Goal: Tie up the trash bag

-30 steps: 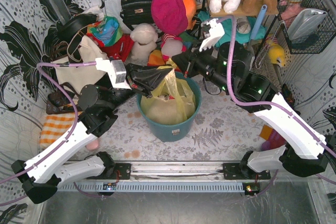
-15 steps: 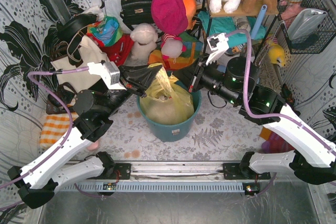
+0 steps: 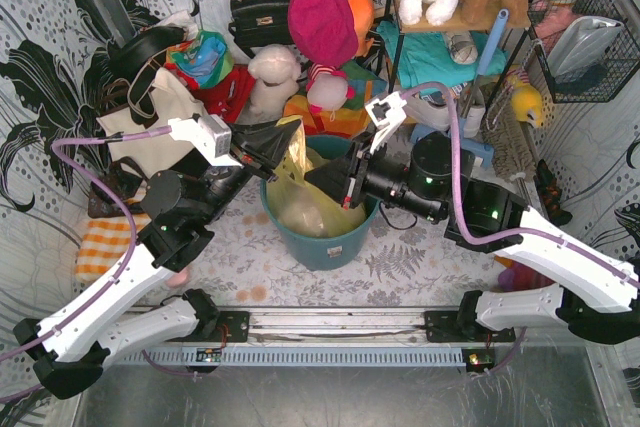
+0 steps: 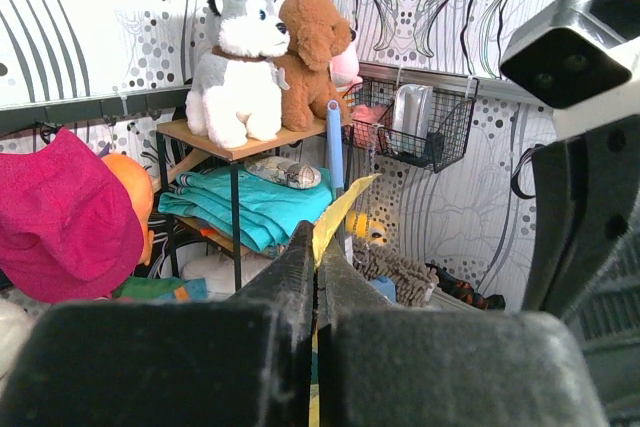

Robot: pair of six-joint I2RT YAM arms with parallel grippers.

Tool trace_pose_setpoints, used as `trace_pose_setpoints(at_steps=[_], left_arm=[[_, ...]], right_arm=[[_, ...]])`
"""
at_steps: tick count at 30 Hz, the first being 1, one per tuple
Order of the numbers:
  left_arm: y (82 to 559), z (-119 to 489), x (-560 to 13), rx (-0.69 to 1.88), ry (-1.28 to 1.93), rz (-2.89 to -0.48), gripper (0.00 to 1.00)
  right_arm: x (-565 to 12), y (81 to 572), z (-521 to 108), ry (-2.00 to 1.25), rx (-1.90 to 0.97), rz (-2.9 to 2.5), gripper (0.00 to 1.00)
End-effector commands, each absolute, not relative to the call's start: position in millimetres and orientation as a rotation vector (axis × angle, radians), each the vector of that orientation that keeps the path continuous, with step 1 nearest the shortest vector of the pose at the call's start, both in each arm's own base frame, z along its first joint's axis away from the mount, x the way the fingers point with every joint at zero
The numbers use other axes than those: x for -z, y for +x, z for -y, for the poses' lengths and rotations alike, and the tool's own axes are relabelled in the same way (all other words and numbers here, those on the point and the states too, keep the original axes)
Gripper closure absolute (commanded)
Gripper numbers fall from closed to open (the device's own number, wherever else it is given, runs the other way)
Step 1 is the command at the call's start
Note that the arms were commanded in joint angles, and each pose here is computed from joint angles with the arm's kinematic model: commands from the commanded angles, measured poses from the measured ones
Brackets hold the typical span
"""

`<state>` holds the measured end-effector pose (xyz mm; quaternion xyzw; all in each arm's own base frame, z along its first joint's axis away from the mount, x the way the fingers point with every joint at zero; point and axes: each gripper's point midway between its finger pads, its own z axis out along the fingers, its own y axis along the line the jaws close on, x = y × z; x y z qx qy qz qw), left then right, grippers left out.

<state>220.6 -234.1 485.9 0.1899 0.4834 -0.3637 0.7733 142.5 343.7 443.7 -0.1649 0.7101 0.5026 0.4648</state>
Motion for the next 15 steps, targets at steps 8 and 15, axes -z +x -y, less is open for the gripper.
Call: trace_pose_setpoints(at_steps=[8,15], left_arm=[[217.6,228.2,-494.8,0.781,0.397,-1.019,1.0],[214.2,229.0,-497.0,0.797,0.404,-1.009,1.0]], right_arm=[[-455.0,134.8,-370.3,-0.29,-1.209,-1.632,1.0],[-442.1,159.8,-375.6,-0.158,-1.023,-1.575,1.0]])
